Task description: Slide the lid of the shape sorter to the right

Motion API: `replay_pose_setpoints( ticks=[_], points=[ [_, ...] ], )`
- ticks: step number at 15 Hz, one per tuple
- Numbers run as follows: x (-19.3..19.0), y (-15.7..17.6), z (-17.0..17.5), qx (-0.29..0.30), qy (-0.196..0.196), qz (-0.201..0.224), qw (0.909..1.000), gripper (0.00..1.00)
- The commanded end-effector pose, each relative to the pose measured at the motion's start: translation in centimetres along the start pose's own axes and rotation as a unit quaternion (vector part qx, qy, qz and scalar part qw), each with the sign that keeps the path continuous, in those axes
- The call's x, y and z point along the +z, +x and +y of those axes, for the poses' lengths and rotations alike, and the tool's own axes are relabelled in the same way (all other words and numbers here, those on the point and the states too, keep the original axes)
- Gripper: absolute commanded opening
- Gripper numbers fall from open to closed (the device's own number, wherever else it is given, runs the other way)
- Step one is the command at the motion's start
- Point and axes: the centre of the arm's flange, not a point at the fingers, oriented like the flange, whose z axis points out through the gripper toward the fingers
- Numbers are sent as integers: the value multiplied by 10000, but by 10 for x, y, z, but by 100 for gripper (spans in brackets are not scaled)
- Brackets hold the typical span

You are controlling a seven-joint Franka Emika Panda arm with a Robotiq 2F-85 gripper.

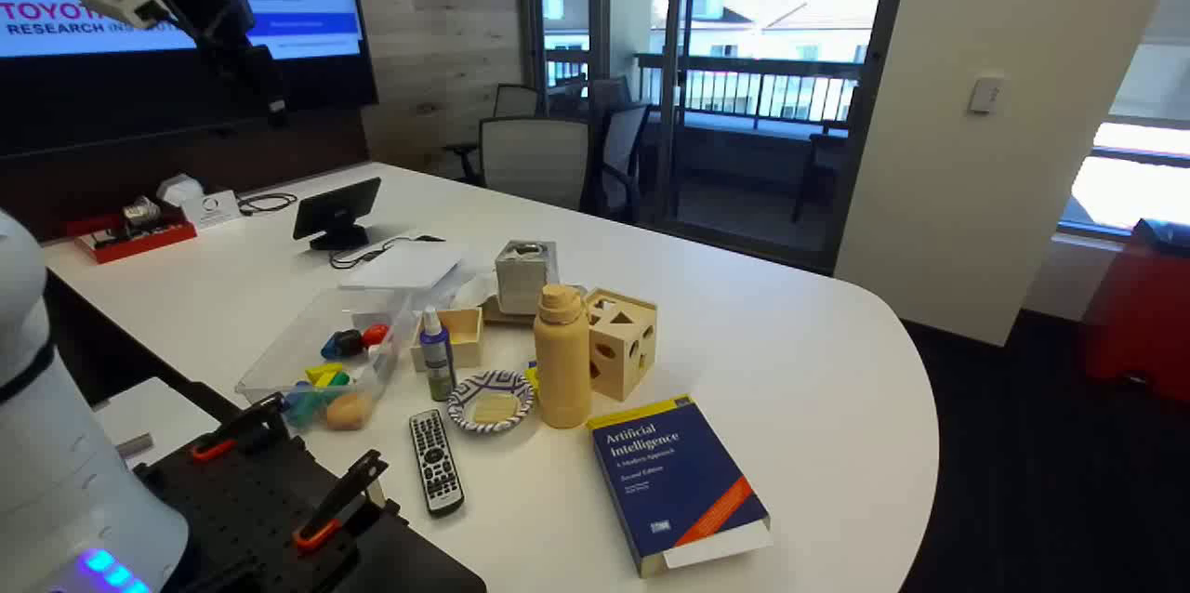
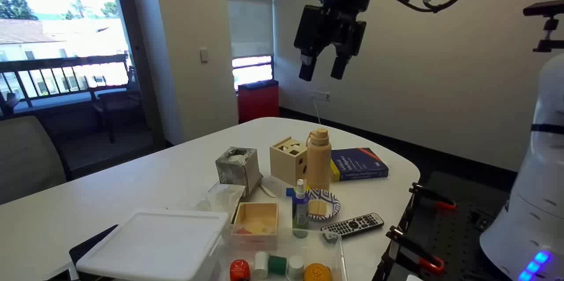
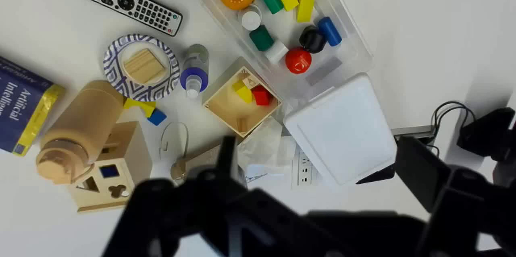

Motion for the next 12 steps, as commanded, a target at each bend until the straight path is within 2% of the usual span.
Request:
replay_pose_setpoints(
  ticks=[1, 3, 4, 8, 12],
  points=[
    [0, 0, 0, 0, 0, 0, 10000, 100],
    [0, 0, 0, 0, 0, 0, 10000, 100],
    [4, 12, -1, 34, 163, -89, 9998, 100],
    [24, 97, -10, 523, 299, 10, 9982, 100],
    [43, 175, 10, 1437, 235, -19, 9893, 100]
  ],
)
